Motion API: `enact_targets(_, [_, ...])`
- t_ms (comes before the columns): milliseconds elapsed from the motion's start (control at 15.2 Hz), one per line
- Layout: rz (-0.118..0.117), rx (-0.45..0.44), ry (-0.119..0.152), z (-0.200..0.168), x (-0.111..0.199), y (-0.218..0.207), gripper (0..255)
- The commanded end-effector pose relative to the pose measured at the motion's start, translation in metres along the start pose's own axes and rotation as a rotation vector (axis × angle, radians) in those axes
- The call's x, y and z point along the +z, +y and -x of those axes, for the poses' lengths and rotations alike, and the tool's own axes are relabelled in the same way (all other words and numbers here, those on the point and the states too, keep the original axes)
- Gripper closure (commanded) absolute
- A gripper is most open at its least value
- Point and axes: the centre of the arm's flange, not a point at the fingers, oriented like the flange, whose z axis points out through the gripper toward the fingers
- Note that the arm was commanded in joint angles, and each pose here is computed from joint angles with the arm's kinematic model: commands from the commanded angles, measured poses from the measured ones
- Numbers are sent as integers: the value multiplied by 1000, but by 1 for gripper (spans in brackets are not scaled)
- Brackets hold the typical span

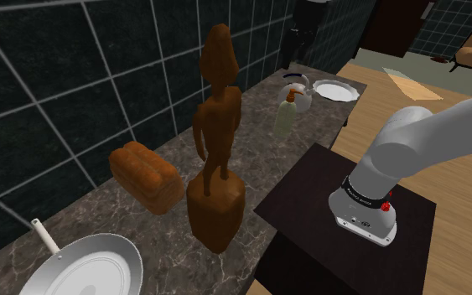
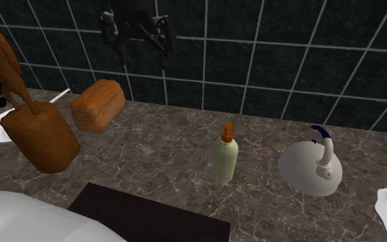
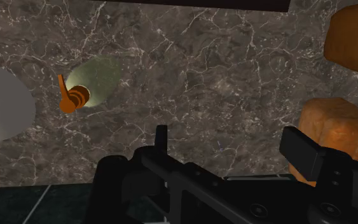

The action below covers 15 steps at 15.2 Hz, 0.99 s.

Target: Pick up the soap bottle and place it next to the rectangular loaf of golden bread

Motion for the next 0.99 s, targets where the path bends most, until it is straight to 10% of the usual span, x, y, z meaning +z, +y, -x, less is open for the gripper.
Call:
enact_targets(0, [0,0,0,0,0,0,0])
enact_targets(924, [-15,-11,-33,-29,122,139,0])
